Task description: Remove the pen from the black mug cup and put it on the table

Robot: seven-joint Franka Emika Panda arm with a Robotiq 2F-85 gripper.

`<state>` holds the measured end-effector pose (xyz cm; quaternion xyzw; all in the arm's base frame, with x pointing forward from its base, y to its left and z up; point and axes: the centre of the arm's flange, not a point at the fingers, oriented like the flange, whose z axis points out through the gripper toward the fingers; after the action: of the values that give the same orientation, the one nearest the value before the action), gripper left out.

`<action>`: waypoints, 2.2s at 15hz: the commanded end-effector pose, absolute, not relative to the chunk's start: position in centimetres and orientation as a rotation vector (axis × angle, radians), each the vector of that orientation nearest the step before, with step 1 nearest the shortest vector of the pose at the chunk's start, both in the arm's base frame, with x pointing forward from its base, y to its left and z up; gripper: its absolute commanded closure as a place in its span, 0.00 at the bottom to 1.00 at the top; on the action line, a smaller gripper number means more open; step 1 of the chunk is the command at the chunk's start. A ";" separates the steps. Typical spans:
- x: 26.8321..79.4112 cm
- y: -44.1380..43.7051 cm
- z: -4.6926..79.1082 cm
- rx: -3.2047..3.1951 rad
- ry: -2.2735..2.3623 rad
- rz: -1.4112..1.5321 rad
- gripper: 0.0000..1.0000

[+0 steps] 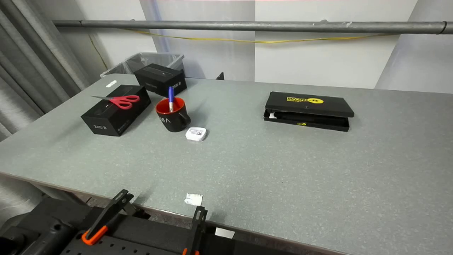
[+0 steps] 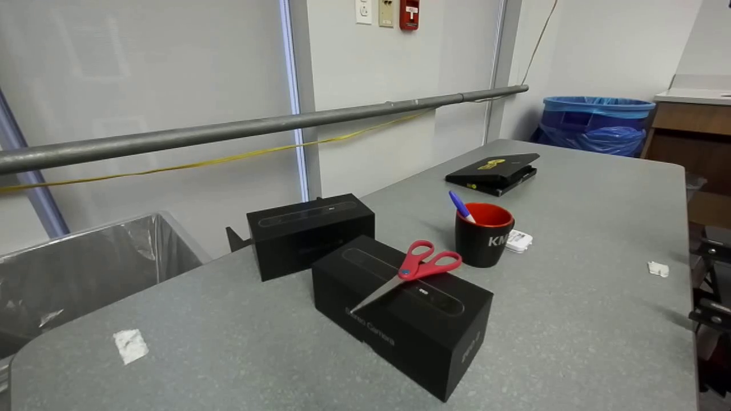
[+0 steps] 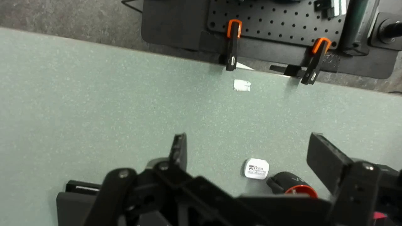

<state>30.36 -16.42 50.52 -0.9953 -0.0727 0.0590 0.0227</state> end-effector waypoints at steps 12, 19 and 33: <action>41.1 -2.9 44.0 -3.123 -0.631 0.106 0.00; 44.6 -0.6 41.1 -3.154 -0.636 0.095 0.00; 55.4 8.6 29.4 -3.144 -0.529 0.055 0.00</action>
<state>55.46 8.57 29.37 -0.9857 -0.1658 0.0172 -0.0232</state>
